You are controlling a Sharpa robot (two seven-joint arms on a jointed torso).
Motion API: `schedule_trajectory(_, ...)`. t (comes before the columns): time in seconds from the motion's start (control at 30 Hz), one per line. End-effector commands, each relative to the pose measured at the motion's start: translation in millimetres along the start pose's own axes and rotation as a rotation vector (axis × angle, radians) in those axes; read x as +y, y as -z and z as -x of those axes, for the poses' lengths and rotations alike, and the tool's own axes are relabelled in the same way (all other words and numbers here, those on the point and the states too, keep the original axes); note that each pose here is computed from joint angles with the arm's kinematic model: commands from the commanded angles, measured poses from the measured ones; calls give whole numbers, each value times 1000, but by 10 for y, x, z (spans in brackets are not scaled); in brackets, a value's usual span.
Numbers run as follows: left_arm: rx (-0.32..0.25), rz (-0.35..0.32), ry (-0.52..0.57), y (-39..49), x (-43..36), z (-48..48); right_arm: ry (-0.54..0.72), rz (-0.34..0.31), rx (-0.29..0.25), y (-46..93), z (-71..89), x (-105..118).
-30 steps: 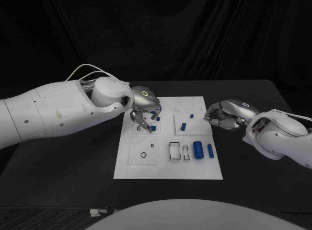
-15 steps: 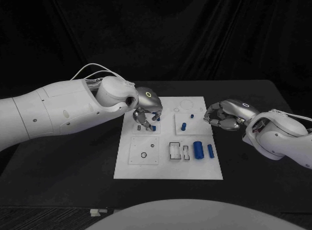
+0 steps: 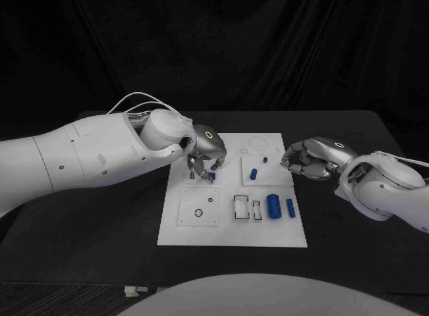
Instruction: Assemble the parts on the task board
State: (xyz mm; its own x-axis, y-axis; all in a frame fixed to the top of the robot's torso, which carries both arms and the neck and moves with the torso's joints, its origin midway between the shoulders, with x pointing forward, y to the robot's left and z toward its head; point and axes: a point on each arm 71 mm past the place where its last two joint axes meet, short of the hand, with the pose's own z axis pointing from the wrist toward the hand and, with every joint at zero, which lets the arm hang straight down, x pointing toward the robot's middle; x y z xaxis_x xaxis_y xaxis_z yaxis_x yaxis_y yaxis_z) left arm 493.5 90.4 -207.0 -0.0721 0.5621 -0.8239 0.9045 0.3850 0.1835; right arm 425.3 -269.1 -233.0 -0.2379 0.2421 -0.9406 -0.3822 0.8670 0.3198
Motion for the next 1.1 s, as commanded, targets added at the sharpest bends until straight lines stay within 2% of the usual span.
schedule_trajectory(0.03,25,6,4,-19,-2,-25,0,4,-1,5,-7,9)
schedule_trajectory(0.67,28,12,11,-88,-13,-65,0,-3,7,-1,-14,6)
schedule_trajectory(1.1,54,11,22,-111,-15,-111,1,-6,11,-4,-18,5)
